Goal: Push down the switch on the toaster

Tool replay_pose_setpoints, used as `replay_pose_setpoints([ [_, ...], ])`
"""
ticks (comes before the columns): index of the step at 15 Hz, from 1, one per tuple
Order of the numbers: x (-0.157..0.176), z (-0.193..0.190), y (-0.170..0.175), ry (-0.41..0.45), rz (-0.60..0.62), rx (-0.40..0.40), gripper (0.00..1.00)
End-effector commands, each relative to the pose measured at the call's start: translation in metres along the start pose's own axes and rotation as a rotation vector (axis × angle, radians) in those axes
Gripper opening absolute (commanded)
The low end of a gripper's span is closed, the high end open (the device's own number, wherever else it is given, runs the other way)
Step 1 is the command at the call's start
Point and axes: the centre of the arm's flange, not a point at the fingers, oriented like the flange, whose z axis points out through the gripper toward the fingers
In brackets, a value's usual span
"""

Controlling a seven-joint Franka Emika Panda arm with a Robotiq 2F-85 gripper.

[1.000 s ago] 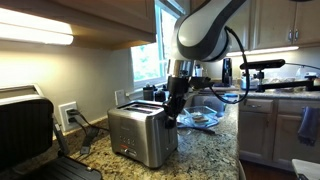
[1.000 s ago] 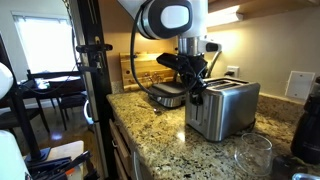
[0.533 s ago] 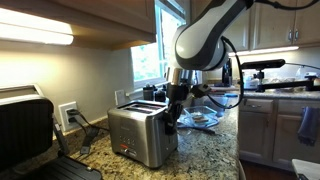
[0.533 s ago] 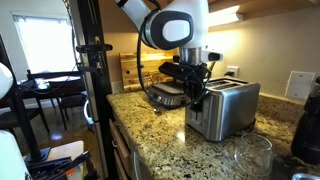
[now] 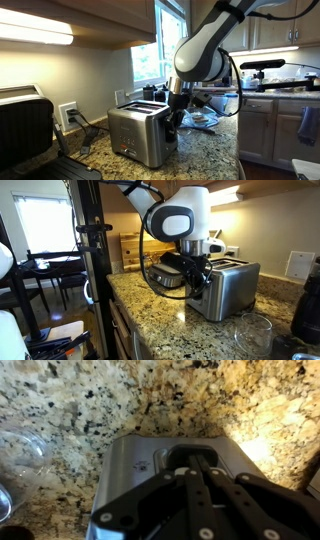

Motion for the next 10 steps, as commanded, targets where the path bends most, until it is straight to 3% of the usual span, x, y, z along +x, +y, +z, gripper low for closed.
replay_pose_setpoints([
  [1,-0.007,0.003,0.009,-0.028,0.001,-0.003,0.02],
  [10,-0.011,-0.118,-0.014,-0.073,-0.059,-0.053,0.03],
])
